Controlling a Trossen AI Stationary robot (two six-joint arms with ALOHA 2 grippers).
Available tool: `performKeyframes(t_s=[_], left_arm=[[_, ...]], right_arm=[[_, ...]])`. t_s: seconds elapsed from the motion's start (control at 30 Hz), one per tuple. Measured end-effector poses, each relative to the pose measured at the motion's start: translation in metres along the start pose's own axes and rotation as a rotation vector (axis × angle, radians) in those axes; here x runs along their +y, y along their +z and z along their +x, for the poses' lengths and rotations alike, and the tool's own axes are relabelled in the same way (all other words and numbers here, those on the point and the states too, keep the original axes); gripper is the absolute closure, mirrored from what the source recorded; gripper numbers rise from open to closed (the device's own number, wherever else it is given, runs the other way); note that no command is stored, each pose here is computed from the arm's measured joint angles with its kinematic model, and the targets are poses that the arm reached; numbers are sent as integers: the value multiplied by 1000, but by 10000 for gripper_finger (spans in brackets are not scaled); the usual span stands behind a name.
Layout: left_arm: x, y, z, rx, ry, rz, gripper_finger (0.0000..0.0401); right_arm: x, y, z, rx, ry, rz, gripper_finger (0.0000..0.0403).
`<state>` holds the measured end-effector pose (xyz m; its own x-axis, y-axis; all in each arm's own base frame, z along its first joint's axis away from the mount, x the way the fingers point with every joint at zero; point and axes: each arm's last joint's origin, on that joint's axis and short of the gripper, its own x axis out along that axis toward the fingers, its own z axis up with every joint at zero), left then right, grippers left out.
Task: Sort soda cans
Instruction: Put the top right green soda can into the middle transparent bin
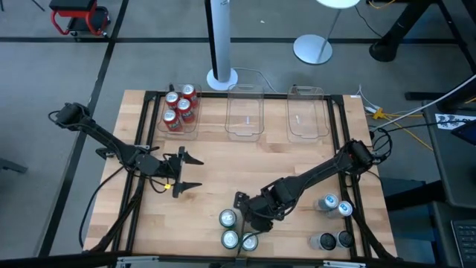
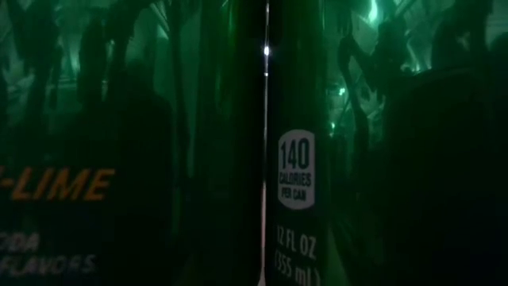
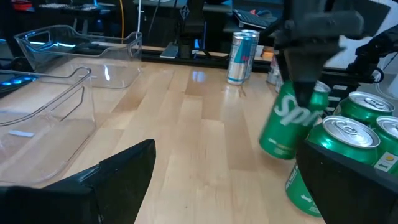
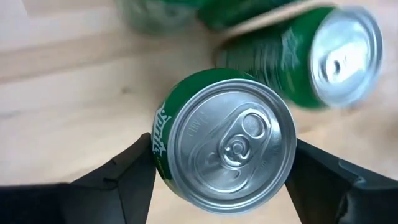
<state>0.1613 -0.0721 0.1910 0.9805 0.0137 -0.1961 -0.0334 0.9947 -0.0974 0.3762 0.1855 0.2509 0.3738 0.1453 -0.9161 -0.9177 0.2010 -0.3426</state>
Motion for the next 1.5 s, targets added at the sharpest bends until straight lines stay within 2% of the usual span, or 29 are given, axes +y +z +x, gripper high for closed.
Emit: performKeyframes(t_s=[0.27, 0.5, 0.67, 1.17, 1.5], left_arm=[[0, 0, 0, 0, 0, 0, 26], [0, 0, 0, 1, 0, 1, 26], [0, 0, 0, 2, 0, 1, 26], [0, 0, 0, 1, 0, 1, 26], [0, 0, 0, 0, 3, 0, 26]], right_arm=[[-8, -22, -18, 106, -34, 41, 117], [-23, -52, -39, 122, -68, 95, 117], [-34, -75, -41, 131, -66, 136, 117], [-55, -111, -17, 117, -45, 149, 114], [-65, -124, 4, 63, -30, 131, 111]])
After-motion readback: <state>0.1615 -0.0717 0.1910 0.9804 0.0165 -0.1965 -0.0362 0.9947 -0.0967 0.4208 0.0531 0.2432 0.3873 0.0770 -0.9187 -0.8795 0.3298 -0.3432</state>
